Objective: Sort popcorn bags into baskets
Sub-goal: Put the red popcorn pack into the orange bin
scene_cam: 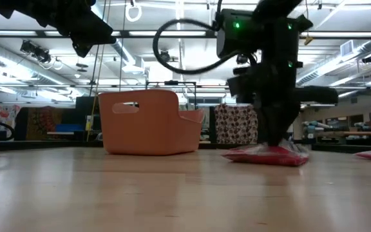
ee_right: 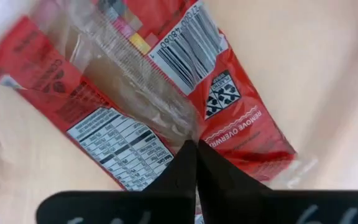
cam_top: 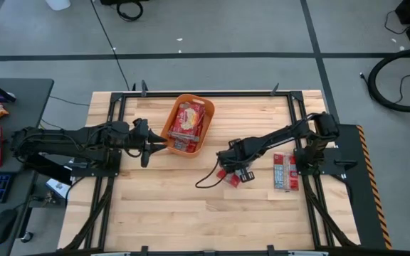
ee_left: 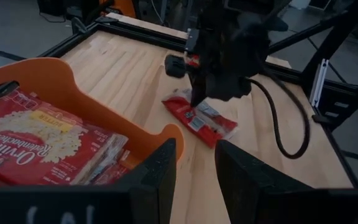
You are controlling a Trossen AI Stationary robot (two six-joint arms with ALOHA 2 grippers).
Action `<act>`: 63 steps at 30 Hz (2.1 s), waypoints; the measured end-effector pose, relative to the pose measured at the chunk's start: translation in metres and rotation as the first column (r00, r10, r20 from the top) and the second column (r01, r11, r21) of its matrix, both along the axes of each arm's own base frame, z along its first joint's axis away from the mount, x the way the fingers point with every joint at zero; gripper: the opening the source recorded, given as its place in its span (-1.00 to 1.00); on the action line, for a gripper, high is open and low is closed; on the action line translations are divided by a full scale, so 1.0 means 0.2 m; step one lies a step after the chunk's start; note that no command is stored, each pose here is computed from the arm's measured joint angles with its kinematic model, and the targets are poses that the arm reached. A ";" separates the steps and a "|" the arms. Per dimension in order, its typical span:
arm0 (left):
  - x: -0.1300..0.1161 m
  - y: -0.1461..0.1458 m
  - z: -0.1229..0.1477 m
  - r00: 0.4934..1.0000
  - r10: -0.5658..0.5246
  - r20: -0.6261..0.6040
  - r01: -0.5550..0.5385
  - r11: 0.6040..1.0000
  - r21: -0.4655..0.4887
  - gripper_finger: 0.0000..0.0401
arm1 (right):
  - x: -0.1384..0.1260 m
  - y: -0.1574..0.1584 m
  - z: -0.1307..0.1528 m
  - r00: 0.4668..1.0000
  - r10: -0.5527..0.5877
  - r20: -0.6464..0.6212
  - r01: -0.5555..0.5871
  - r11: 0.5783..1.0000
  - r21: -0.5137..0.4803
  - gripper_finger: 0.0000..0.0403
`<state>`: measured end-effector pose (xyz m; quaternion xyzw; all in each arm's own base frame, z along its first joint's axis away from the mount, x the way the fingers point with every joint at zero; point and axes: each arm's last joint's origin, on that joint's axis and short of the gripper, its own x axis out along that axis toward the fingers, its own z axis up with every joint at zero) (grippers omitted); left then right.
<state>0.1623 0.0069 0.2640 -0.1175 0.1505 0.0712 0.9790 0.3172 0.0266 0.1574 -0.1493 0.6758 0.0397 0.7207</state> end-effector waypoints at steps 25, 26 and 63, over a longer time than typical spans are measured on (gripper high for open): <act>0.00 0.00 0.00 1.000 -0.002 -0.007 0.002 1.000 -0.005 -0.42 | 0.20 -0.29 0.74 0.820 0.235 0.523 -0.013 0.920 -0.393 -0.99; 0.00 0.00 0.00 1.000 -0.002 -0.007 0.002 1.000 -0.005 -0.42 | 0.22 -0.32 0.74 0.799 0.255 0.545 -0.031 0.922 -0.386 -0.99; -0.01 0.00 -0.03 0.998 0.031 -0.062 -0.030 1.000 0.005 -0.42 | 0.41 -0.62 0.57 0.779 0.182 0.601 -0.039 0.969 -0.243 -0.27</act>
